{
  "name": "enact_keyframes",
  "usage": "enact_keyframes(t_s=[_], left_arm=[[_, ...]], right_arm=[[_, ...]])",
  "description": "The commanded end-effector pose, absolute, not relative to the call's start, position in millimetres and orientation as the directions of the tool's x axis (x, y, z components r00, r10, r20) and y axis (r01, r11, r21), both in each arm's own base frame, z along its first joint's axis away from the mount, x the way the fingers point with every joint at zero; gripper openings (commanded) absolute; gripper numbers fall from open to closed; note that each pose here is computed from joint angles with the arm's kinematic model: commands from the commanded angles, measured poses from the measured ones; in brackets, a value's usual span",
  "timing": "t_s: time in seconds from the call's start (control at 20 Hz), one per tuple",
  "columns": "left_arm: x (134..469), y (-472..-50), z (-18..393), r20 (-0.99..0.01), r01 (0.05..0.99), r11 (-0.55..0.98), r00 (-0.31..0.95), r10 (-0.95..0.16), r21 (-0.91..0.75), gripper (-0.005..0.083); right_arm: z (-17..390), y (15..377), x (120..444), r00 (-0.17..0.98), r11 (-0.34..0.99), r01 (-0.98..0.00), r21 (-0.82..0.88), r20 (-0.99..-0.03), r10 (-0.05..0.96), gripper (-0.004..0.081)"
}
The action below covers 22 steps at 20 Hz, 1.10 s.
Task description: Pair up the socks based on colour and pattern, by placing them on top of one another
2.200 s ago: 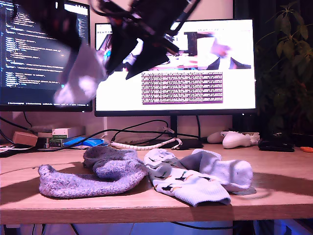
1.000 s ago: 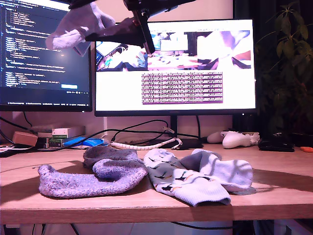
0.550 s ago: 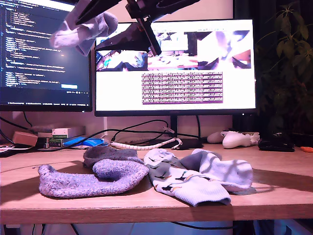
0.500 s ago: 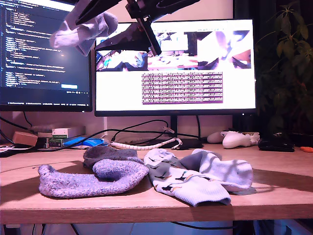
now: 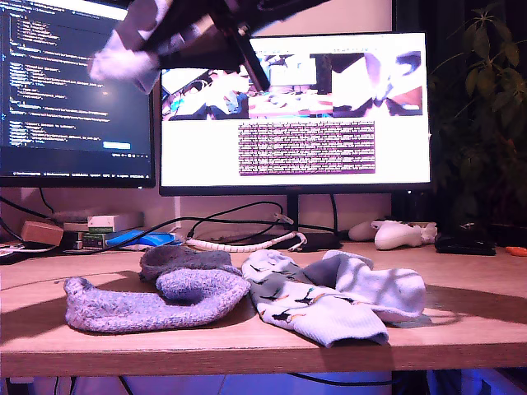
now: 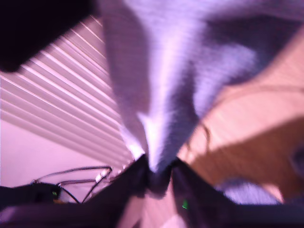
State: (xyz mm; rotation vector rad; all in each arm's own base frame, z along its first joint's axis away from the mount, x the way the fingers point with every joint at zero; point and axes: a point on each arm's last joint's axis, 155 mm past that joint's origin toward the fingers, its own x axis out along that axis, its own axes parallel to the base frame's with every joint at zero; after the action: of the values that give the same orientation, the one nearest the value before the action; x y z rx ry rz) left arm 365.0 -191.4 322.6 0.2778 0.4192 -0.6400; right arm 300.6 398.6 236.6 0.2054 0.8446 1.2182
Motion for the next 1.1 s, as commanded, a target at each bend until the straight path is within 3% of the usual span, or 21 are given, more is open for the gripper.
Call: enact_keyframes(t_s=[0.0,0.2,0.55,0.85,1.05], left_arm=[[366,-192,315,-0.474,0.641,0.752,0.715,-0.514,0.152,-0.0021],[373,-197,293,-0.525,0.679,0.705,0.685,-0.505,0.207,-0.0021],[382,-248,246,-0.59,0.783,0.536,0.604,-0.535,0.316,-0.0021],[386,-306,219,-0.571,0.832,0.42,0.554,-0.606,0.361,-0.0021],[382,-354,201,-0.526,0.868,0.253,0.467,-0.71,0.427,-0.0021]], right_arm=[[216,391,297,0.064,0.402,-0.71,0.578,-0.515,0.855,-0.0013],[183,354,292,0.048,0.519,-0.655,0.548,-0.656,0.753,-0.0013],[167,304,281,0.069,0.647,-0.628,0.432,-0.797,0.6,-0.0013],[159,233,276,0.061,0.758,-0.559,0.337,-0.894,0.443,-0.0013],[155,202,271,0.016,0.8,-0.495,0.339,-0.917,0.398,-0.0013]])
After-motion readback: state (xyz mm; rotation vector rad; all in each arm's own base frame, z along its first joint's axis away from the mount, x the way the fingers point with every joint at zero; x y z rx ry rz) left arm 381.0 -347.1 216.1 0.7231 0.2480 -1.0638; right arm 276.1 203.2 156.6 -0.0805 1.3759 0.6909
